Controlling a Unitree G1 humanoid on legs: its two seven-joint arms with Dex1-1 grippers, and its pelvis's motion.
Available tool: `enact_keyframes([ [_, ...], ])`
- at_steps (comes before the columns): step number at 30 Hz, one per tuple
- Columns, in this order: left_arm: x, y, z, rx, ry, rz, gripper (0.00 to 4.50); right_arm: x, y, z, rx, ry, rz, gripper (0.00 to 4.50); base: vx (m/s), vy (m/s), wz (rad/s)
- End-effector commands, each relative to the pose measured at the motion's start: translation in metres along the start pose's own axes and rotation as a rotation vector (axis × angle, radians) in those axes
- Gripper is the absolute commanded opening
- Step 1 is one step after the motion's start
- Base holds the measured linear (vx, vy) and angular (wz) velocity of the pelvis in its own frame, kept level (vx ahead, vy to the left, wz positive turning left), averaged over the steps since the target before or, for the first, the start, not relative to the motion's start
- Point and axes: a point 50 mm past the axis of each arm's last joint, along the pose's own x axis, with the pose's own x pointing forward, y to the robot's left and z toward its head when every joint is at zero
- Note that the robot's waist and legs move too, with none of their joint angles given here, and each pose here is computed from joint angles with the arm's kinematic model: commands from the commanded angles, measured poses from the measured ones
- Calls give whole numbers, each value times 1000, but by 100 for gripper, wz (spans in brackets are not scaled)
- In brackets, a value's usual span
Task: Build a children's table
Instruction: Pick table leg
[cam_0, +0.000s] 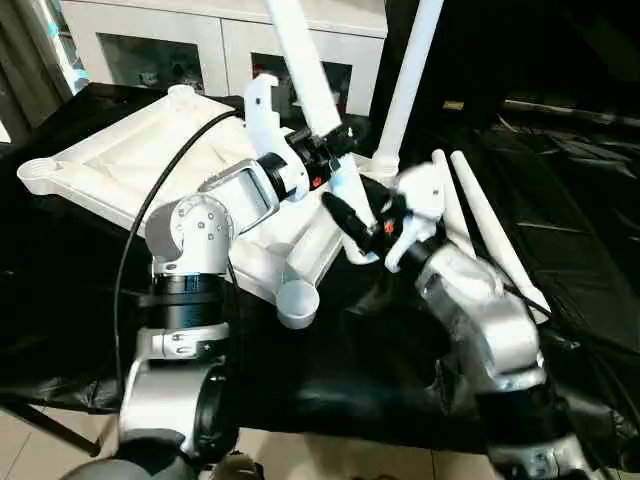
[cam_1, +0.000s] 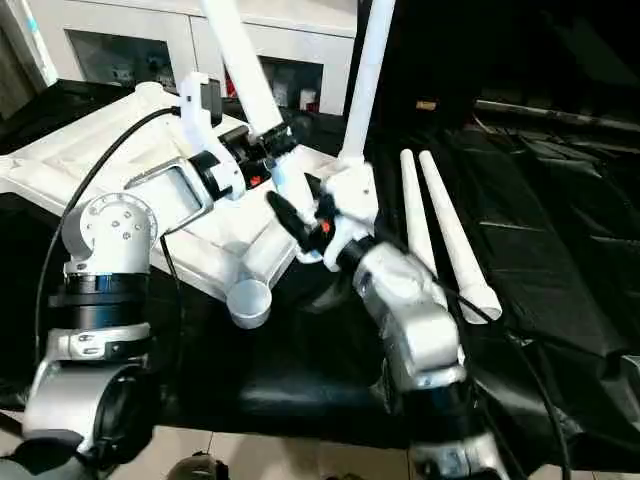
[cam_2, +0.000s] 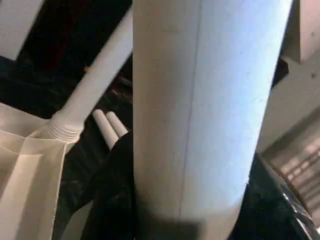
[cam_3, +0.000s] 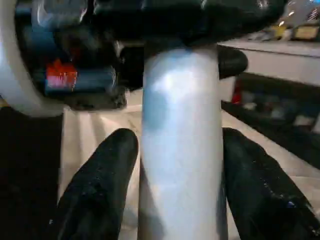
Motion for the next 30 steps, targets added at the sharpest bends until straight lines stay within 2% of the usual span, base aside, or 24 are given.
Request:
enact_keyframes([
  [1, 4, -7, 0, 71, 63, -52, 191, -7, -18, 6, 80, 59, 24, 302, 0, 0, 0],
  [2, 4, -7, 1, 82, 74, -62, 191, -8, -21, 7, 93, 74, 37, 301, 0, 0, 0],
  [4, 2, -11, 2, 115, 116, -107, 190, -16, -32, 13, 158, 162, 133, 301, 0, 0, 0],
  [5, 2, -11, 2, 115, 116, -107, 190, -16, -32, 13, 158, 162, 133, 301, 0, 0, 0],
  [7, 1, -10, 6, 129, 141, -132, 190, -23, -39, 20, 205, 248, 235, 301, 0, 0, 0],
  [9, 0, -10, 7, 136, 153, -149, 190, -27, -41, 26, 243, 286, 293, 301, 0, 0, 0],
  [16, -3, -13, 7, 146, 186, -219, 190, -31, -39, 32, 341, 369, 404, 301, 0, 0, 0],
  [25, -11, -29, 4, 121, 218, -414, 190, -33, -31, 31, 387, 433, 507, 301, 0, 0, 0],
  [30, -13, -36, 3, 109, 232, -467, 190, -36, -28, 29, 402, 464, 549, 301, 0, 0, 0],
])
